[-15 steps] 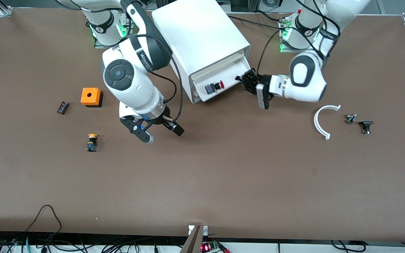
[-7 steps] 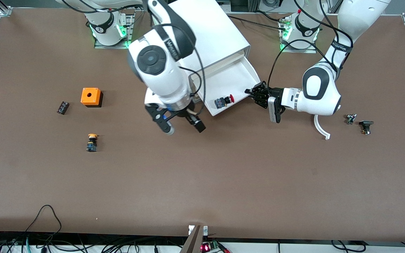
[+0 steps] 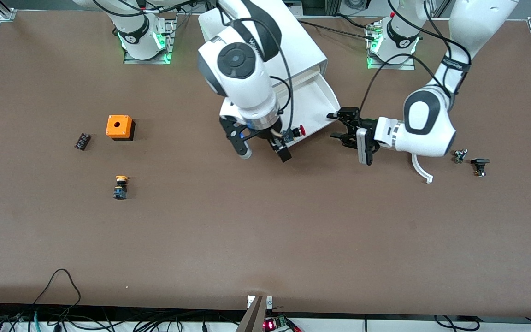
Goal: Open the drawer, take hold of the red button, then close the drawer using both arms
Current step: 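Grasp the red button in the drawer with the right gripper, then lift the red button out of the drawer with the right gripper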
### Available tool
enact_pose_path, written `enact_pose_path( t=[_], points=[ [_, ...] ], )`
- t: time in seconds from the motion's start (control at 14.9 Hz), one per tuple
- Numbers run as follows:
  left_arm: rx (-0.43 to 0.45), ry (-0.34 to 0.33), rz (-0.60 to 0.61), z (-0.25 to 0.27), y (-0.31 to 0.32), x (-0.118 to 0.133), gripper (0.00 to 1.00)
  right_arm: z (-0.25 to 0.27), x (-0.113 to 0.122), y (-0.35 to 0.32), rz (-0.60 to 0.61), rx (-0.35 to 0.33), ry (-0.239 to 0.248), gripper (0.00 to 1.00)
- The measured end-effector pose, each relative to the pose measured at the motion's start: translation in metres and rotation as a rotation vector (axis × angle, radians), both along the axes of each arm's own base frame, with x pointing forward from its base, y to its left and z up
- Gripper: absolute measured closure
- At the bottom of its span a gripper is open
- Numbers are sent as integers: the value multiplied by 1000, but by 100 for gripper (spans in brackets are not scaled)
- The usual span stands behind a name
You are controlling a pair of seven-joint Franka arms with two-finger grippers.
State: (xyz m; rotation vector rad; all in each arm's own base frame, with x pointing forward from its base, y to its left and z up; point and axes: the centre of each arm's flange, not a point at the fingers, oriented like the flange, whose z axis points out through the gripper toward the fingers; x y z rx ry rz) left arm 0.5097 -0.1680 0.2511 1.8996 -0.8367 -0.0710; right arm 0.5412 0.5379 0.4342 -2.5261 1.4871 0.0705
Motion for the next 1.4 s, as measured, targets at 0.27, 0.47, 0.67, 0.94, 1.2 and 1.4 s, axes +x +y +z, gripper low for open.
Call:
enact_pose_path(
  t=[0.27, 0.47, 0.67, 0.94, 1.2, 1.4],
  points=[
    [99, 135, -70, 48, 16, 24, 0, -38, -25, 25, 26, -65, 18, 0],
    [193, 241, -77, 84, 16, 35, 0, -69, -39, 36, 51, -107, 22, 0],
    [272, 334, -71, 108, 13, 39, 0, -82, -50, 41, 64, -126, 36, 1],
    [375, 445, -41, 148, 3, 45, 0, -91, -54, 41, 68, -141, 46, 15],
    [446, 460, -26, 176, 0, 50, 0, -93, -54, 40, 67, -144, 47, 41],
    [604, 430, -11, 196, 4, 46, 0, -92, -54, 40, 68, -144, 45, 60]
  ],
)
